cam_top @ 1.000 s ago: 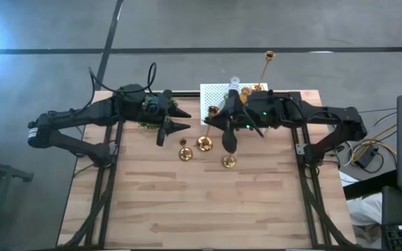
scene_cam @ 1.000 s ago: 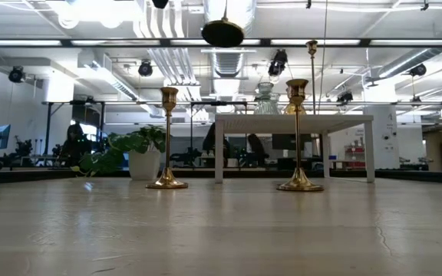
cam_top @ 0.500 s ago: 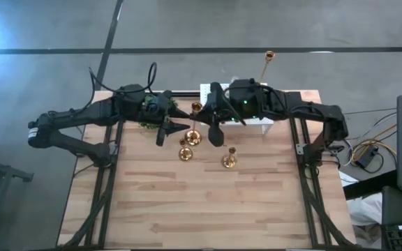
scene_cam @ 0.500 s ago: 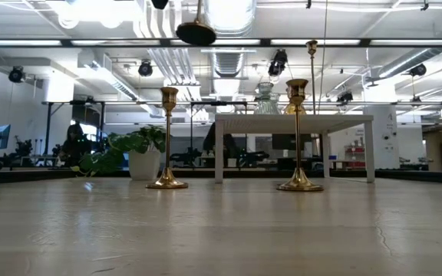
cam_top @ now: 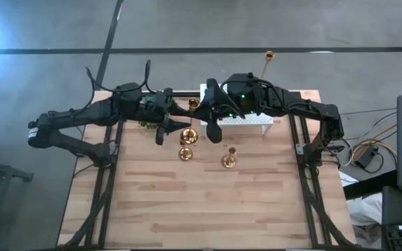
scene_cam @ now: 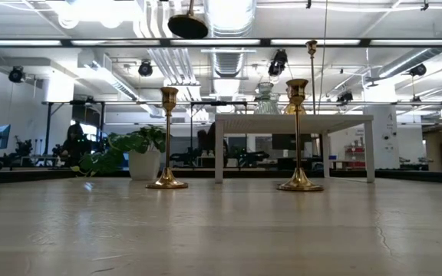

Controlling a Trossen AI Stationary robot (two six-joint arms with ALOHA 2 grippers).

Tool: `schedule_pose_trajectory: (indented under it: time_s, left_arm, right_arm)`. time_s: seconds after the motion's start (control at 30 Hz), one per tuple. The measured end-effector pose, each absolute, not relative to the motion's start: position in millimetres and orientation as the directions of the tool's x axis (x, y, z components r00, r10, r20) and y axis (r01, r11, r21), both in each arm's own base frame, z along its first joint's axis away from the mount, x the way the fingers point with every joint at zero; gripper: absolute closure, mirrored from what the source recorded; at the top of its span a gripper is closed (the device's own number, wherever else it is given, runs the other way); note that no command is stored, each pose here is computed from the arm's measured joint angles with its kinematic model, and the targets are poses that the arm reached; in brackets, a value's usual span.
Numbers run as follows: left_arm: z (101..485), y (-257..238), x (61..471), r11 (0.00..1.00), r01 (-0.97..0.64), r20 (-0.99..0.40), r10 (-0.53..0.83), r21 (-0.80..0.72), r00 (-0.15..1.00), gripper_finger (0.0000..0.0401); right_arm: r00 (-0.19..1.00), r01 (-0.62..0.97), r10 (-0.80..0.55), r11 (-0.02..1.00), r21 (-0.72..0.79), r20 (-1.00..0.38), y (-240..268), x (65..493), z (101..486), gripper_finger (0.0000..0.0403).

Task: Pick & Place candle stick holders
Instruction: Put the golden candle holder on the shelf

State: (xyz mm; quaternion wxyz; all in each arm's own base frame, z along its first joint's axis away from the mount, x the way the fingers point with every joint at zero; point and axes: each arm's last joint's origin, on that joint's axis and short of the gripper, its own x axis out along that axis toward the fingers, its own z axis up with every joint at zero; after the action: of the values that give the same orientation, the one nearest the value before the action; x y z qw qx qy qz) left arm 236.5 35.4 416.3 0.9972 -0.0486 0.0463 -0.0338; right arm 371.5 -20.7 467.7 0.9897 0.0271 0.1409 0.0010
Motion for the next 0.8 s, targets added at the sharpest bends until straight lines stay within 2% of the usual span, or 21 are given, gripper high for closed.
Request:
schedule_pose_trajectory:
  time_s: [0.33, 0.47, 0.57, 0.8]
  left_arm:
    - [411.6, 37.3, 251.9, 0.99, 0.099, -0.07, -0.106, -0.105, 0.992, 0.0222]
    - [405.2, 39.1, 262.8, 0.987, 0.101, -0.083, -0.112, -0.124, 0.99, 0.0236]
    - [405.0, 39.5, 264.5, 0.989, 0.1, -0.077, -0.109, -0.112, 0.991, 0.0266]
    - [411.5, 38.8, 257.3, 0.995, 0.091, -0.048, -0.093, -0.047, 0.995, 0.038]
  right_arm:
    - [0.964, -0.023, 0.037, 0.998, 0.058, -0.262, -22.1, 372.1, 468.8, 0.0392]
    - [0.962, -0.025, 0.039, 0.998, 0.054, -0.271, -22.8, 371.7, 468.0, 0.0392]
    - [0.954, -0.02, 0.035, 0.998, 0.056, -0.297, -24.2, 370.4, 465.8, 0.0392]
    - [0.946, -0.02, 0.036, 0.998, 0.055, -0.321, -24.3, 368.8, 464.0, 0.0392]
